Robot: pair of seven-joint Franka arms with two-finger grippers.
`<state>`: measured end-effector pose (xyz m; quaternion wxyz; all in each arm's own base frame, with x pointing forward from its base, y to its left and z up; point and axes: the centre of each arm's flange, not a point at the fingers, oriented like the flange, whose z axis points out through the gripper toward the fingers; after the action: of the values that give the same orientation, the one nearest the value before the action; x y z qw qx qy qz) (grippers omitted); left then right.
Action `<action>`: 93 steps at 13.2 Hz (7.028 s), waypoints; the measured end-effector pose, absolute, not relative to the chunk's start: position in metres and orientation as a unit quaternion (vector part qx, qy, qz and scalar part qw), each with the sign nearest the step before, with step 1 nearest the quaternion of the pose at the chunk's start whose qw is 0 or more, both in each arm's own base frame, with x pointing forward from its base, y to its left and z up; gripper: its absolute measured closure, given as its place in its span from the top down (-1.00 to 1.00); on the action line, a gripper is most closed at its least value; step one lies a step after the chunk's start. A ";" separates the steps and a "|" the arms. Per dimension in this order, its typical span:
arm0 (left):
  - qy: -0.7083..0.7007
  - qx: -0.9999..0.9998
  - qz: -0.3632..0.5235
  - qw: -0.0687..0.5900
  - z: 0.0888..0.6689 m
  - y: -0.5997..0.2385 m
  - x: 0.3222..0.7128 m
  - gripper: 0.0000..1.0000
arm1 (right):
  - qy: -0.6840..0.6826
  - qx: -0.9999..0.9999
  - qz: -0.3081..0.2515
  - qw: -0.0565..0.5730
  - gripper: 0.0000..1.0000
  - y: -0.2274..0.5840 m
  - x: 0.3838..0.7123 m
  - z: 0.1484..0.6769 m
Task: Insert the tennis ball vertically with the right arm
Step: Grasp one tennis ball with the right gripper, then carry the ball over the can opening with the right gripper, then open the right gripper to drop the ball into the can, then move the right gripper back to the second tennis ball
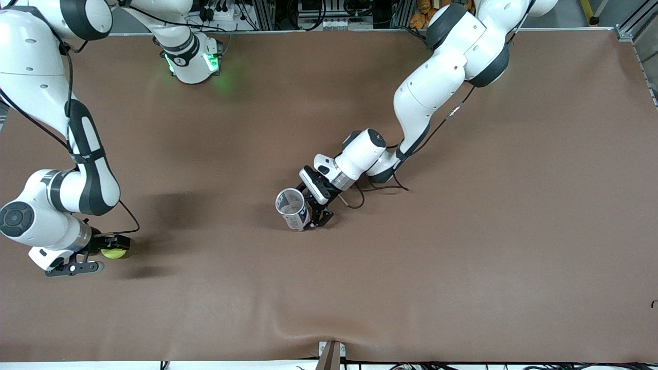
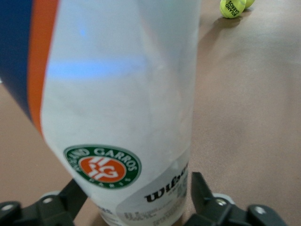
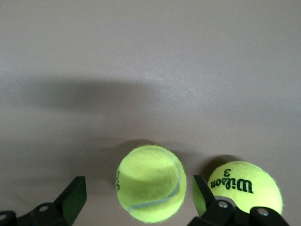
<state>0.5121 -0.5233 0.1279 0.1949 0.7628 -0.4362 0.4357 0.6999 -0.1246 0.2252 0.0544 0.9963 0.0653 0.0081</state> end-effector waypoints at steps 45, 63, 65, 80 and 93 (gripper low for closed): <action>-0.458 0.723 0.463 0.230 0.171 -0.532 0.514 1.00 | -0.325 0.937 -0.118 -0.053 0.34 0.307 0.633 0.450; -0.460 0.722 0.463 0.230 0.170 -0.533 0.512 1.00 | -0.353 0.928 -0.102 -0.062 1.00 0.368 0.626 0.404; -0.460 0.722 0.462 0.230 0.170 -0.533 0.512 1.00 | -0.354 0.928 -0.100 -0.063 1.00 0.367 0.627 0.405; -0.460 0.722 0.462 0.230 0.170 -0.533 0.512 1.00 | -0.089 0.990 -0.095 0.049 1.00 0.019 0.706 0.393; -0.459 0.723 0.462 0.230 0.170 -0.532 0.513 1.00 | 0.116 0.992 -0.033 0.033 1.00 -0.214 0.709 0.255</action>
<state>0.5127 -0.5324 0.1699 0.2299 0.7228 -0.4593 0.4624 0.7086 -0.2142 0.2554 0.0327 0.9922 0.1161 -0.0327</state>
